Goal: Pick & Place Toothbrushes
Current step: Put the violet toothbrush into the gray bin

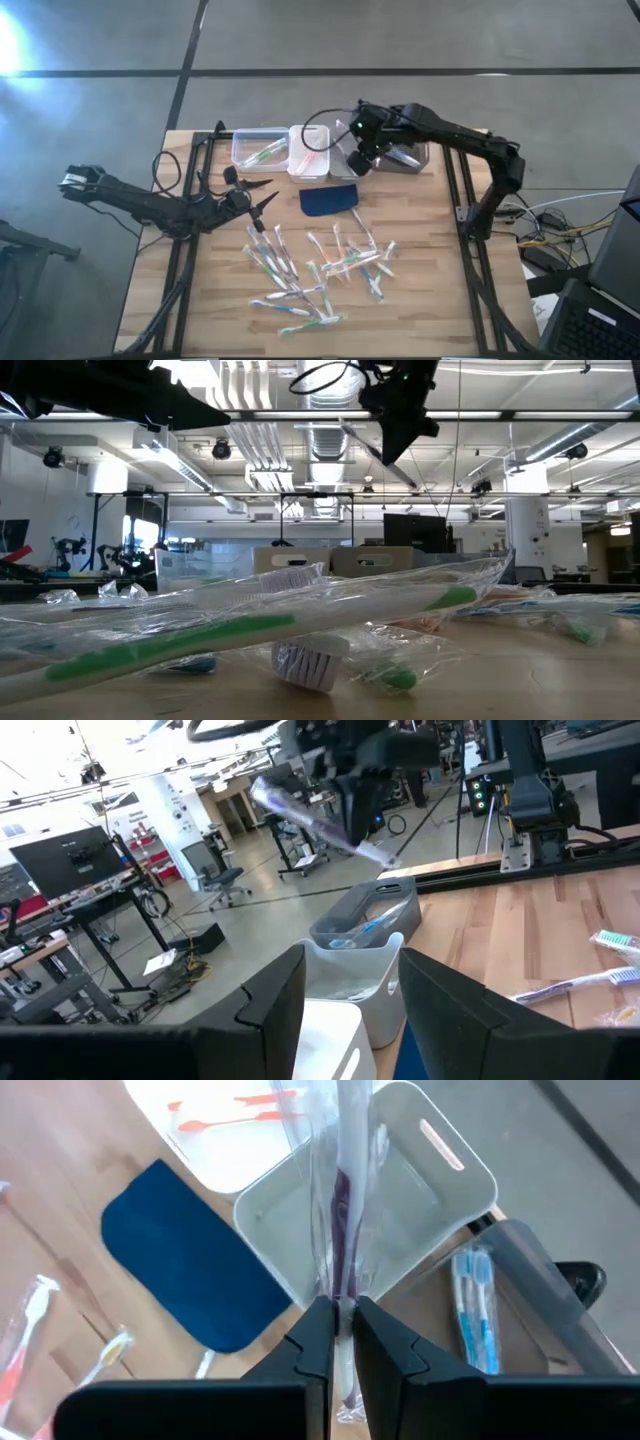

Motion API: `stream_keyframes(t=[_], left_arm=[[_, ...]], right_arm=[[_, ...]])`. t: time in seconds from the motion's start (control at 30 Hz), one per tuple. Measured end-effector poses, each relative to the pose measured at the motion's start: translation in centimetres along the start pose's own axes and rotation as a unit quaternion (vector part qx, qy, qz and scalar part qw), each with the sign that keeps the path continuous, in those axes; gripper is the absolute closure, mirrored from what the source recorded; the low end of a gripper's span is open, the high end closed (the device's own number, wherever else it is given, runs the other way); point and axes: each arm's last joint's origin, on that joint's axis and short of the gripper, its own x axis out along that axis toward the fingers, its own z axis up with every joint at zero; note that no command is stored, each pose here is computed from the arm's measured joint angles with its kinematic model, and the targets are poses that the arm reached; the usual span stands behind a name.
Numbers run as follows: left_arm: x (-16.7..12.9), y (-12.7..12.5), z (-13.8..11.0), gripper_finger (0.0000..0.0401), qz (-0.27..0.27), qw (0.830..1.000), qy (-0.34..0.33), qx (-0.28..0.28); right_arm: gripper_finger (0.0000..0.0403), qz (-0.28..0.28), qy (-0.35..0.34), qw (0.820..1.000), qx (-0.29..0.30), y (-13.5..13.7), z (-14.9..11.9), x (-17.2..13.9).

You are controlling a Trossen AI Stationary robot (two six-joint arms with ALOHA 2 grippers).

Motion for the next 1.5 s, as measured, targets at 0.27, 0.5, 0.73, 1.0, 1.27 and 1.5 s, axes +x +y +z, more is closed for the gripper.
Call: stream_keyframes(t=[0.27,0.5,0.73,1.0,1.27,1.5], left_arm=[[0.0,0.0,0.0,0.0234,0.000,1.000,0.000,0.000],[0.0,0.0,0.0,0.0234,0.000,1.000,0.000,0.000],[0.0,0.0,0.0,0.0233,0.000,1.000,0.000,0.000],[0.0,0.0,0.0,0.0234,0.000,1.000,0.000,0.000],[0.0,0.0,0.0,0.0234,0.000,1.000,0.000,0.000],[0.0,0.0,0.0,0.0233,0.000,1.000,0.000,0.000]], right_arm=[[0.0381,0.020,0.032,0.999,0.015,-1.8,2.6,3.3],[0.0381,0.020,0.068,0.997,0.023,-2.9,4.4,6.0],[0.0381,0.047,0.111,0.992,0.048,-3.6,5.9,9.3],[0.0381,0.077,0.177,0.976,0.095,-4.1,6.2,12.1],[0.0381,0.074,0.205,0.966,0.136,-4.7,5.6,13.1],[0.0381,0.069,0.200,0.964,0.159,-5.4,5.8,14.1]])
